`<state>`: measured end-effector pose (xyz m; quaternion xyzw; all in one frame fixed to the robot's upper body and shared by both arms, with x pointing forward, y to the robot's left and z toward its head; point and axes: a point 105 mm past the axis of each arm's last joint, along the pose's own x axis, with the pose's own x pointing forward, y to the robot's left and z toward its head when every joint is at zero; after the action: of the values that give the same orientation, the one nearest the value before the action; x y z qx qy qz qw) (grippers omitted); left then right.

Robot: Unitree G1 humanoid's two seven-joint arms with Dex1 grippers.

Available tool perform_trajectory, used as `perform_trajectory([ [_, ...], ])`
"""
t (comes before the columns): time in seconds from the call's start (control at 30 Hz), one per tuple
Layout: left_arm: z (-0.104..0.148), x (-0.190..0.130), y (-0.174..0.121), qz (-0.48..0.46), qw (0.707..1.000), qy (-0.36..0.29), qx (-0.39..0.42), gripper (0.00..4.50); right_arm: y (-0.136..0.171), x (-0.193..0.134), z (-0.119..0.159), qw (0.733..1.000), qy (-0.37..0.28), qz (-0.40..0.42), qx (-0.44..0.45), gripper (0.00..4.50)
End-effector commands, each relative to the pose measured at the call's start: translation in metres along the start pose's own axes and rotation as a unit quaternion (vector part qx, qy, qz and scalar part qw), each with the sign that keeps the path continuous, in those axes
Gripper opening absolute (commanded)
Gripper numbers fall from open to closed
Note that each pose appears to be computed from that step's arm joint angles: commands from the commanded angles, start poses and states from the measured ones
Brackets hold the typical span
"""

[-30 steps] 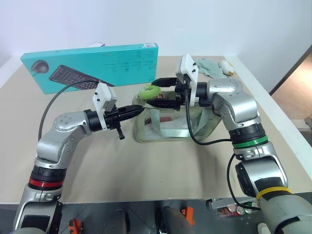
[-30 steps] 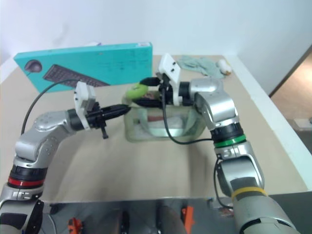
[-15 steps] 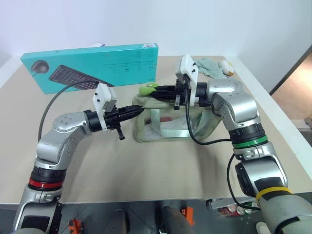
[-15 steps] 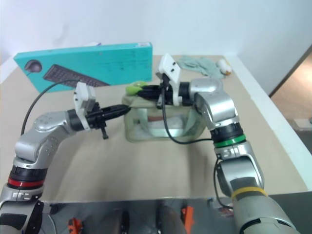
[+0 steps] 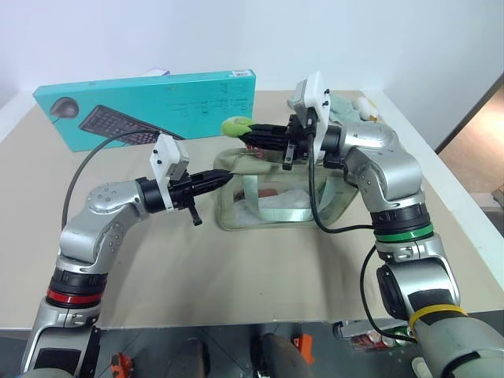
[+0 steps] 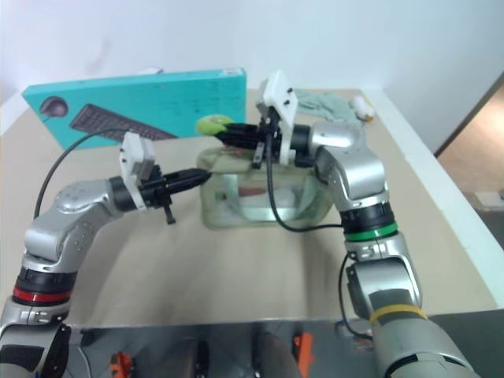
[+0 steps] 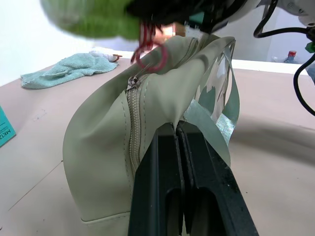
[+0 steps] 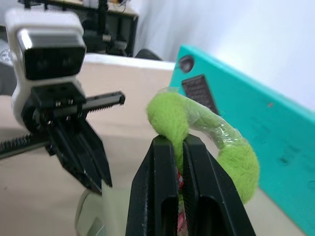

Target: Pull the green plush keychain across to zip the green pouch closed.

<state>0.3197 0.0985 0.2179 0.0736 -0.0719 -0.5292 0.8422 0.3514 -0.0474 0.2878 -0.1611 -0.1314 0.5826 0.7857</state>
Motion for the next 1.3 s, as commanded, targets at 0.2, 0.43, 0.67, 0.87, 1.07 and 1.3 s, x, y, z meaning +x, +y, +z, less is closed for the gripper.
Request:
perform_trajectory([
  [0.2, 0.006, 0.003, 0.0, -0.009, 1.0, -0.004, 0.016, 0.0, -0.01, -0.017, 0.029, 0.997, -0.037, -0.044, -0.046, 0.04],
  [0.43, 0.005, 0.003, -0.001, -0.01, 1.0, -0.004, 0.017, 0.0, -0.016, -0.027, 0.043, 0.995, -0.048, -0.064, -0.064, 0.04],
  [0.67, 0.005, 0.002, 0.001, -0.004, 1.0, 0.0, 0.024, 0.0, -0.022, -0.044, 0.055, 0.99, -0.051, -0.096, -0.085, 0.04],
  [0.87, 0.005, 0.003, 0.001, -0.004, 1.0, 0.001, 0.027, 0.0, -0.026, -0.056, 0.057, 0.987, -0.043, -0.121, -0.094, 0.04],
  [1.07, 0.005, 0.005, 0.003, -0.004, 1.0, 0.003, 0.031, 0.0, -0.031, -0.072, 0.055, 0.983, -0.032, -0.151, -0.096, 0.04],
  [1.3, 0.005, 0.006, 0.004, 0.001, 0.999, 0.003, 0.037, 0.0, -0.044, -0.114, 0.045, 0.969, 0.007, -0.219, -0.11, 0.04],
])
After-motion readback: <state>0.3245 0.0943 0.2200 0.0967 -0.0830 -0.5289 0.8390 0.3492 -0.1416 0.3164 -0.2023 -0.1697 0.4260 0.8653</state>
